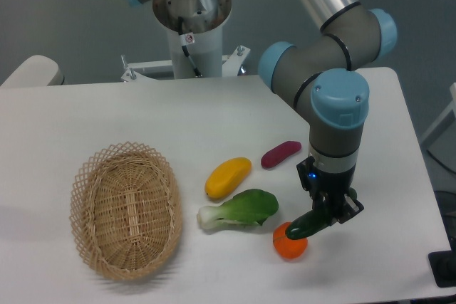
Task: Place the cucumber on the table
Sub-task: 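Carry the held green cucumber sideways away from the orange with the gripper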
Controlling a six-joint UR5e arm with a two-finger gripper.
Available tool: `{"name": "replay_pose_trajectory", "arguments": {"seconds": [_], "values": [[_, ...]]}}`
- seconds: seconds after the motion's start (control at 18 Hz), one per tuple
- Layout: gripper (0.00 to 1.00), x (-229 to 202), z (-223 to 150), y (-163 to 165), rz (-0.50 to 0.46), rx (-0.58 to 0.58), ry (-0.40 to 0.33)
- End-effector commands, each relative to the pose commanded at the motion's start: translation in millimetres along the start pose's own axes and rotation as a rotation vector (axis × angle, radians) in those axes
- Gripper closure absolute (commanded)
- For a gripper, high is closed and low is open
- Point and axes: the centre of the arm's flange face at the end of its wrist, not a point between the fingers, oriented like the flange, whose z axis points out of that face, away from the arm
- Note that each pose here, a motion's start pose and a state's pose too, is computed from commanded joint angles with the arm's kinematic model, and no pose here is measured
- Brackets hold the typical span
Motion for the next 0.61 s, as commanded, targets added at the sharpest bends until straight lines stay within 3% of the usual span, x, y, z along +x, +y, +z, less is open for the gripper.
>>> {"name": "replay_pose_trajectory", "arguments": {"seconds": [0.33, 0.61], "values": [[0.76, 3.2, 3.9, 1.6, -0.002, -0.002, 0.007], [0.76, 10.7, 17.7, 21.1, 0.034, -0.011, 0.038]]}}
